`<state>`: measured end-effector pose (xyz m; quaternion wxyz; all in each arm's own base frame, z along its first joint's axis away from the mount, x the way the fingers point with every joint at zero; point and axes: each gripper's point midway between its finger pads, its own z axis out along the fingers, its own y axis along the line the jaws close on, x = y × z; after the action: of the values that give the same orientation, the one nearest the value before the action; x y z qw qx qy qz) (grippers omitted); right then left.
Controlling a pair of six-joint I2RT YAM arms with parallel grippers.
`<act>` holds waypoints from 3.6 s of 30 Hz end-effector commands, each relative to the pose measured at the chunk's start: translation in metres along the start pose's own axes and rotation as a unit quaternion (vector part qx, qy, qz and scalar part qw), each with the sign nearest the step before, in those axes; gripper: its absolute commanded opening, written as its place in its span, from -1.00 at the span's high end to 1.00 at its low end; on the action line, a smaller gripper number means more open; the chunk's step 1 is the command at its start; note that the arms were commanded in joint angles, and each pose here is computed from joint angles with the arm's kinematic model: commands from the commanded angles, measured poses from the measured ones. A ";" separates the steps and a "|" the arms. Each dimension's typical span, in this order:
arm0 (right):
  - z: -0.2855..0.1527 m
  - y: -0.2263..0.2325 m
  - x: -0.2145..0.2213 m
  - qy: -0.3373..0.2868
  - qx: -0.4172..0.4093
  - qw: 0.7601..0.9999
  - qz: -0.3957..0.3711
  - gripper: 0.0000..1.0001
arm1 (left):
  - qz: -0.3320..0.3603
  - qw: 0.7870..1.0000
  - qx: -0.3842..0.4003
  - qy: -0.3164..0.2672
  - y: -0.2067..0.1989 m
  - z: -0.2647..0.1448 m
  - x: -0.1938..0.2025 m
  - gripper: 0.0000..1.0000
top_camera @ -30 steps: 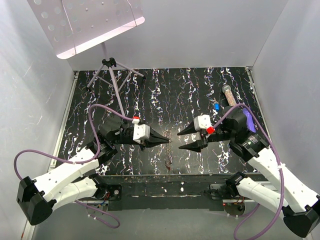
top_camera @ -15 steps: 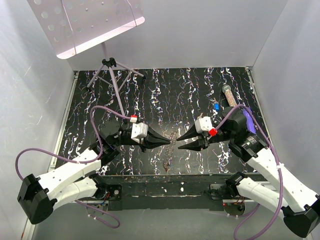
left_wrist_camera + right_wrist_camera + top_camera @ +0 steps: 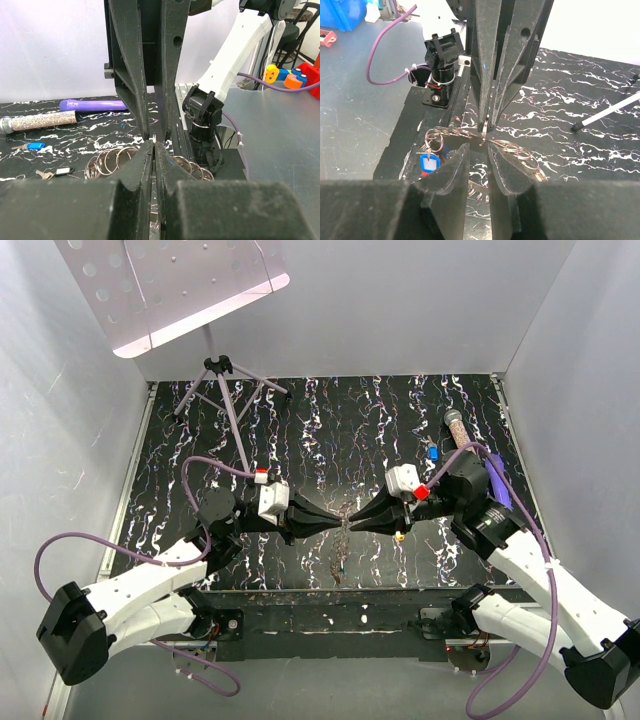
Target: Put the keys on the keyring
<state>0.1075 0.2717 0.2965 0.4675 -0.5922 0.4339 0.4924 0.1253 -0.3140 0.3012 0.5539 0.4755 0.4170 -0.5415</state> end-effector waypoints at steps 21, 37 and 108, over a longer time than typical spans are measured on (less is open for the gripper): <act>0.004 -0.020 -0.019 -0.020 0.033 0.999 0.032 0.35 | -0.012 0.992 -0.060 -0.106 0.010 -0.011 -0.021 1.00; -0.024 -0.039 -0.025 -0.007 0.110 0.990 0.086 0.28 | -0.010 0.992 -0.077 -0.097 0.013 -0.014 -0.024 1.00; 0.011 -0.030 -0.020 -0.013 -0.026 0.999 0.015 0.59 | 0.014 0.985 -0.084 -0.148 0.026 -0.007 -0.032 1.00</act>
<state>0.1313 0.2858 0.3020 0.4321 -0.5879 0.4422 0.5217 0.1478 -0.3082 0.3144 0.6297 0.3726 0.3913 -0.5581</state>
